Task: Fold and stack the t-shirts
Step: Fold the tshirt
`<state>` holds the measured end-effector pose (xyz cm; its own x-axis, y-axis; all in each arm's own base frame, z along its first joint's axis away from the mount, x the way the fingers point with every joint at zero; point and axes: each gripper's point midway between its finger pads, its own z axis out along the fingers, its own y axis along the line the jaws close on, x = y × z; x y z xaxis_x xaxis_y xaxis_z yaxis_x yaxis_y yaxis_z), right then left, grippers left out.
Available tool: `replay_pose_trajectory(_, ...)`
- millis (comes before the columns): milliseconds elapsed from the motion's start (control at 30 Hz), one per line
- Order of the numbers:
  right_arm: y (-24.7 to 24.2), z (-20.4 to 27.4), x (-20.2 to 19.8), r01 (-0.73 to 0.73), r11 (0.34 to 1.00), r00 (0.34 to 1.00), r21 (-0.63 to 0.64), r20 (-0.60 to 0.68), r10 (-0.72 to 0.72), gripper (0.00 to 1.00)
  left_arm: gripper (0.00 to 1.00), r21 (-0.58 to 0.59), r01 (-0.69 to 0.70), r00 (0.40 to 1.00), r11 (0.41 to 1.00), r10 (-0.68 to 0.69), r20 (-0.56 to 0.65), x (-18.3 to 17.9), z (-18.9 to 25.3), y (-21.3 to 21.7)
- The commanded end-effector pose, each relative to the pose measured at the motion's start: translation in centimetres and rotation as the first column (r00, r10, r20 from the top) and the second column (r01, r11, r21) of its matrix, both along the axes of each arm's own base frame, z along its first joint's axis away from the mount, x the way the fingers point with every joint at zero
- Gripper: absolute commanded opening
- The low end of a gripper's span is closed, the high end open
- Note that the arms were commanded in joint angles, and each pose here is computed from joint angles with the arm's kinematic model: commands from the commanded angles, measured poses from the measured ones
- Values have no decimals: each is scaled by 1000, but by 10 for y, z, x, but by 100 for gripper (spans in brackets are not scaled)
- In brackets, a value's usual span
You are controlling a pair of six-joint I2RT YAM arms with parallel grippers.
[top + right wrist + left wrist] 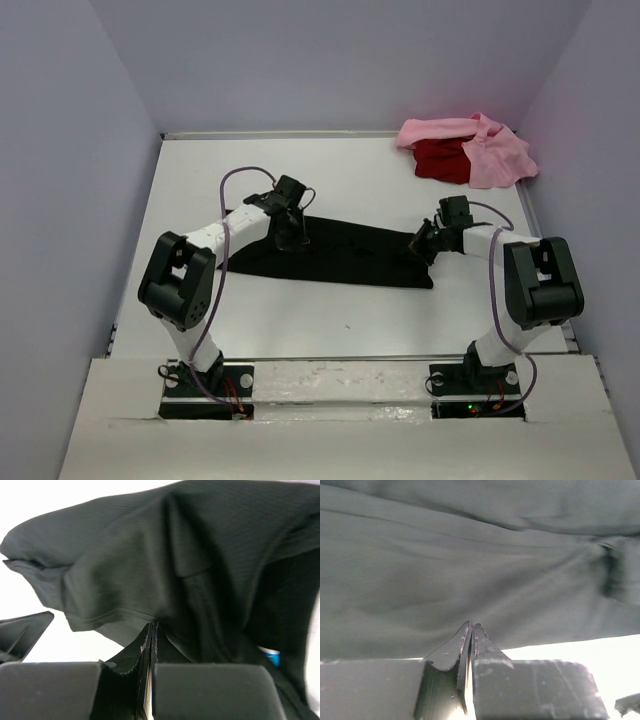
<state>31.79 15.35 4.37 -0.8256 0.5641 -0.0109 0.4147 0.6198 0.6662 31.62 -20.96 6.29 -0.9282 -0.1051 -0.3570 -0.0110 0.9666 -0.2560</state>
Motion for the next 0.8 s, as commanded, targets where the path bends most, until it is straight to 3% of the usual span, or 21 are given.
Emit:
replay_pose_trajectory(0,-3,-12,-5,-29,998,1000,-51,-6,28,0,12,-183,60,998,981,-61,-2,4,21,-41)
replay_pose_trajectory(200,-5,-15,-6,-44,997,999,-67,-16,43,0,13,-324,113,992,939,-127,-24,2,24,-79)
replay_pose_trajectory(233,-5,-15,-6,-48,997,999,-64,-13,48,0,21,-353,121,991,928,-133,-9,5,26,-85)
replay_pose_trajectory(367,-5,-15,-7,-54,996,998,-68,-14,54,0,37,-489,143,985,861,-174,-19,-2,37,-107)
replay_pose_trajectory(767,-3,-12,-3,-65,996,998,-64,-10,64,0,39,-642,204,966,739,-260,8,-1,51,-146)
